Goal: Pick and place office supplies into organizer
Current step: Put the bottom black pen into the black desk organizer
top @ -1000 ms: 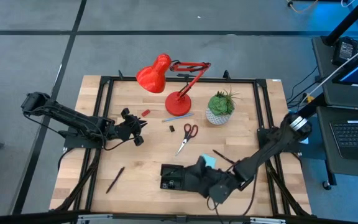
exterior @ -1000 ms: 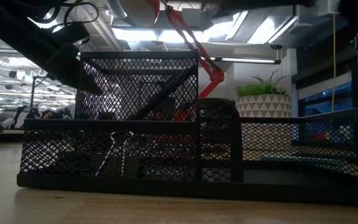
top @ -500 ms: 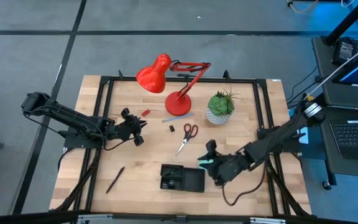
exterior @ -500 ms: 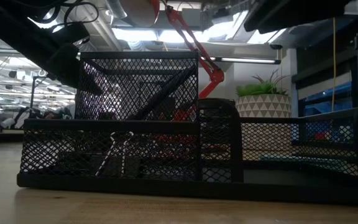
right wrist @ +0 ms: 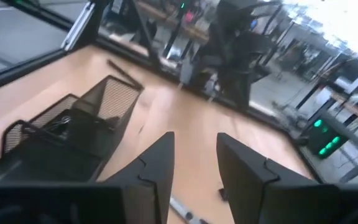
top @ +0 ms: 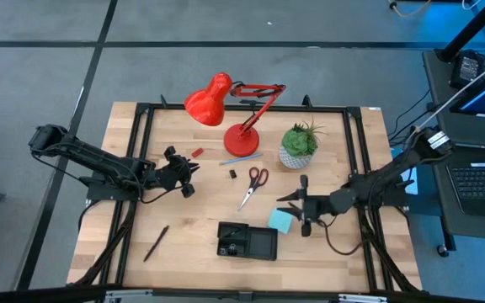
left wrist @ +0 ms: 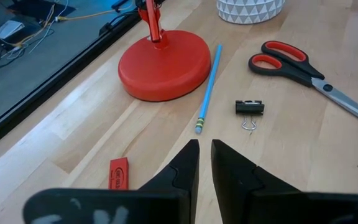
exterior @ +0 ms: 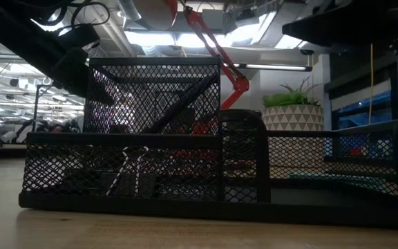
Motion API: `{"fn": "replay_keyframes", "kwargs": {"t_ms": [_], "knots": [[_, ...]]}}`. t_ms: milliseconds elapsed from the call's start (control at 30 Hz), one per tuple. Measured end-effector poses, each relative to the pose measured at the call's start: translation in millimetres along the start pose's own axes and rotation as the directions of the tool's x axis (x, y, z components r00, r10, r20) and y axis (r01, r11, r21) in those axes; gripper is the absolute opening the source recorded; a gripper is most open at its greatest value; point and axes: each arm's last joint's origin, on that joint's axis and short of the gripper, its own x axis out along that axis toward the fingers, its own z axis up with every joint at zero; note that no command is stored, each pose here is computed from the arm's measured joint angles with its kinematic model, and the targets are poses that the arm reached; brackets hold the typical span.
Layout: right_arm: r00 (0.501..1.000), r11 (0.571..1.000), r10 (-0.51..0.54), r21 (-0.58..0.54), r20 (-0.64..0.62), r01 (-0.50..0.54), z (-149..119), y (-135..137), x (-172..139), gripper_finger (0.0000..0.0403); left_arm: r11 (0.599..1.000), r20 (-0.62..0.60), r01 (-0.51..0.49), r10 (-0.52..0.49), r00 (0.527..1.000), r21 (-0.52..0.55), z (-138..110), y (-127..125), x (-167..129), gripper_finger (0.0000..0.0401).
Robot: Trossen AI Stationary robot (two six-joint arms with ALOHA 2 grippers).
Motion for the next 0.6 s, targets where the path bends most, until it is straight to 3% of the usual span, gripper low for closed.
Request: {"fn": "replay_keyframes", "kwargs": {"t_ms": [600], "knots": [[1.0,0.997,-0.004,0.074,-0.02,0.006,-27.8,-0.6,-13.5,0.0123,1.0,-0.005,0.017,-0.017,1.0,-0.003,0.1,-0.4,0.1,0.0036]]}}
